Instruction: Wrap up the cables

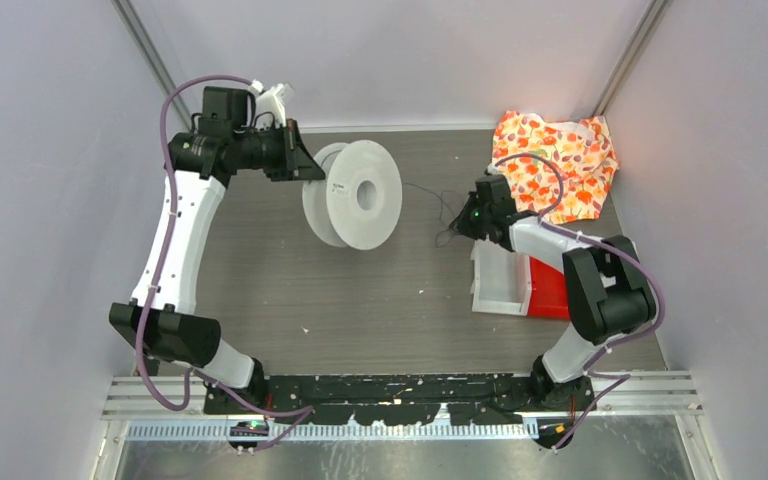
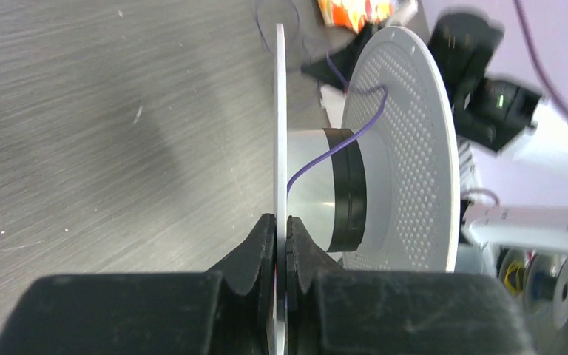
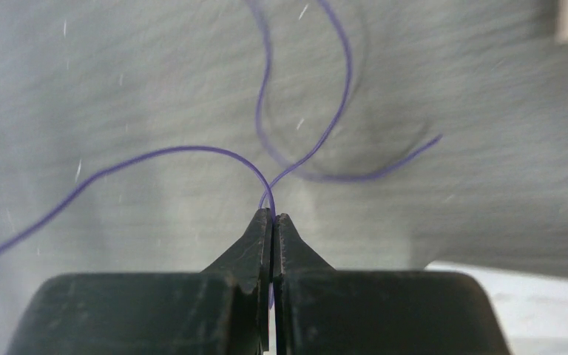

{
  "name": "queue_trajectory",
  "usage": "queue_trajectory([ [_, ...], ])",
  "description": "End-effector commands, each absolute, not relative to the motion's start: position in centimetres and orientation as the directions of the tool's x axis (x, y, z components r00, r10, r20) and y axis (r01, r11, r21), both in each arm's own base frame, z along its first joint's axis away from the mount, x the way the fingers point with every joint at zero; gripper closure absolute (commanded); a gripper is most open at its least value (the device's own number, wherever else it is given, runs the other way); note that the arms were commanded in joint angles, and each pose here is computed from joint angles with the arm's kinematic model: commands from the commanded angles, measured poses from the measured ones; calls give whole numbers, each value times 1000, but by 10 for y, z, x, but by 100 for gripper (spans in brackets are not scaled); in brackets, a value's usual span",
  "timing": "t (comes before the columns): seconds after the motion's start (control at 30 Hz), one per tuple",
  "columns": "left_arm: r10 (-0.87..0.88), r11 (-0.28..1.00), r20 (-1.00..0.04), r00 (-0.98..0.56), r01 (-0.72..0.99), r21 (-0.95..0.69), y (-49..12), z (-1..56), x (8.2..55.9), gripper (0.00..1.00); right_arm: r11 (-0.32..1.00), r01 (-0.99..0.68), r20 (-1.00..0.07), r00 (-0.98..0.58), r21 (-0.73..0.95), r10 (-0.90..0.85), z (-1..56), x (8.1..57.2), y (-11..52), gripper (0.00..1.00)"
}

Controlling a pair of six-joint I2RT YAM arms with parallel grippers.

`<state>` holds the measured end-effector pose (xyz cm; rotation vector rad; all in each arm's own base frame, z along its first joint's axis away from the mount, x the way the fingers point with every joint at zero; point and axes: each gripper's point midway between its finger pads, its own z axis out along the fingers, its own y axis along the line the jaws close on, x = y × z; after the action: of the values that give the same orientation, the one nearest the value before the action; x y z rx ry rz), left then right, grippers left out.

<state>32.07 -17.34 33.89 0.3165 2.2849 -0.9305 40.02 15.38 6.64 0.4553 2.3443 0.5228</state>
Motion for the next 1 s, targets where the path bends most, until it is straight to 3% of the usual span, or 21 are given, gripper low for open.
queue_trajectory([
  [0.0, -225, 709, -736, -638, 411, -573, -171, 394, 346, 99, 857, 4, -583, -731, 516, 354, 99, 363, 202, 99],
  [0.2, -457, 745, -705, -543, 198, -636, -150, 389, 392, 99, 889, -182, -639, -755, 420, 147, 112, 298, 265, 99],
  [0.47, -636, 744, -666, -389, -80, -663, -109, 359, 419, 99, 845, -393, -694, -719, 361, -38, 153, 234, 319, 99],
  [0.97, -565, 823, -742, -362, -310, -476, -64, 296, 422, 99, 657, -673, -750, -615, 339, -244, 251, 172, 345, 99],
])
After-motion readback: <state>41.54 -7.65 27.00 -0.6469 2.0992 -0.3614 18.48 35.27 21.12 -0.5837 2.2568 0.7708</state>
